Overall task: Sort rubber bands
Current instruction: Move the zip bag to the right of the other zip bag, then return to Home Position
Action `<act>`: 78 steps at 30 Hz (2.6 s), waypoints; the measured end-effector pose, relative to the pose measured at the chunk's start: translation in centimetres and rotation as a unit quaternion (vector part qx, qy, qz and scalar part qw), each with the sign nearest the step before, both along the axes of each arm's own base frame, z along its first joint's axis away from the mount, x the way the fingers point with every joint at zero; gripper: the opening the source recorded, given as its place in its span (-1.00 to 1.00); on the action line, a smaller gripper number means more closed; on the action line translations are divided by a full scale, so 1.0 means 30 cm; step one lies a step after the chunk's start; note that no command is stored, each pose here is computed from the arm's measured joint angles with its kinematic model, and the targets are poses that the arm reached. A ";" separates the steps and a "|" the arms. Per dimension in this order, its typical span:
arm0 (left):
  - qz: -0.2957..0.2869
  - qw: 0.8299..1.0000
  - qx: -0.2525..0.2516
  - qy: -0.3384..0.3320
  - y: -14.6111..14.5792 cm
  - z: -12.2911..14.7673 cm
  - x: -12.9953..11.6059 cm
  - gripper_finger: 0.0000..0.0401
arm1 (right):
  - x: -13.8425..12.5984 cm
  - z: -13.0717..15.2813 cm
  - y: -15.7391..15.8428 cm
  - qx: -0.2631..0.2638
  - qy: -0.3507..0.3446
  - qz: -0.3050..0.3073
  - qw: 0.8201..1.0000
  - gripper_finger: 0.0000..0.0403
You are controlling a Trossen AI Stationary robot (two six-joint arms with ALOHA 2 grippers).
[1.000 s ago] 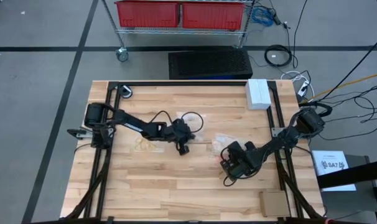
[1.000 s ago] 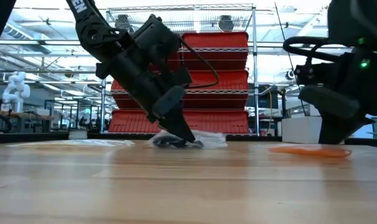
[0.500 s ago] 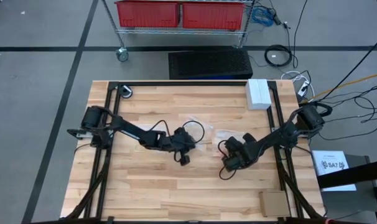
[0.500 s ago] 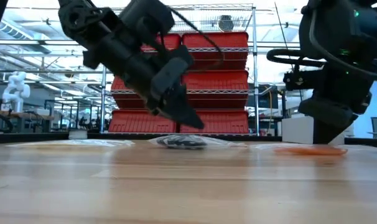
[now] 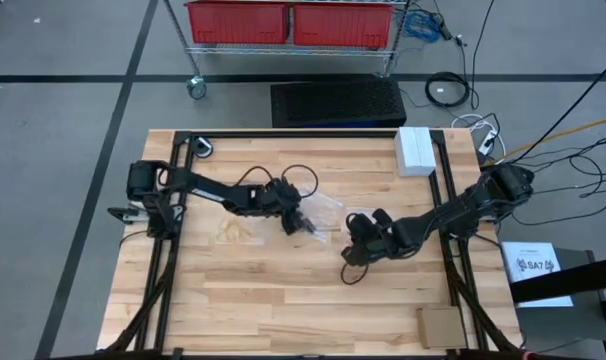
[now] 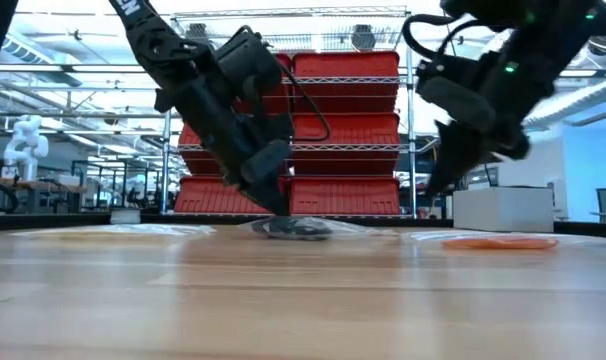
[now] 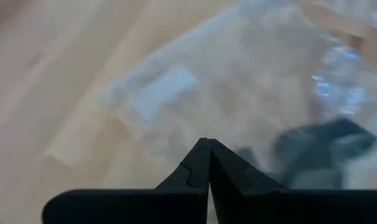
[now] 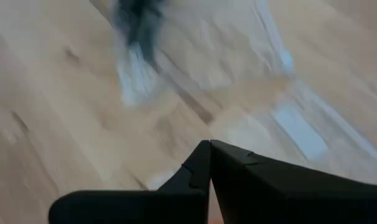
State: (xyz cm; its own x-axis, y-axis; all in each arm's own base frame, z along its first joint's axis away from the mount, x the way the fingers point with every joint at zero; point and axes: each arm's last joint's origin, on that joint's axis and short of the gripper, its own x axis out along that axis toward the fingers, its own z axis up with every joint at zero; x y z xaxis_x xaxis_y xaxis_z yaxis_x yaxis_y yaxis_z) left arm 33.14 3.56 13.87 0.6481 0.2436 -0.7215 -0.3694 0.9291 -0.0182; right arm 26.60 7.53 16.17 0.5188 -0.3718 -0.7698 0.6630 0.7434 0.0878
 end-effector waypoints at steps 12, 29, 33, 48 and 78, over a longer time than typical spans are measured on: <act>-0.032 0.997 -0.060 0.032 -0.136 -0.018 -0.015 -0.98 | 0.054 0.019 -0.088 -0.035 -0.022 0.021 0.999 -1.00; 0.032 0.999 0.020 0.028 -0.111 -0.003 -0.020 -0.98 | 0.104 -0.043 -0.111 -0.022 -0.014 0.045 0.999 -1.00; 0.035 0.998 0.022 0.037 -0.099 -0.035 -0.012 -0.98 | 0.096 -0.037 -0.121 -0.029 -0.003 0.048 0.998 -1.00; 0.056 0.994 0.065 0.074 -0.086 -0.018 -0.045 -0.98 | 0.004 -0.042 -0.108 -0.018 0.102 0.020 0.994 -1.00; 0.011 0.998 0.030 -0.060 -0.102 0.079 -0.130 -0.98 | -0.027 -0.074 -0.258 -0.038 0.127 0.080 0.988 -1.00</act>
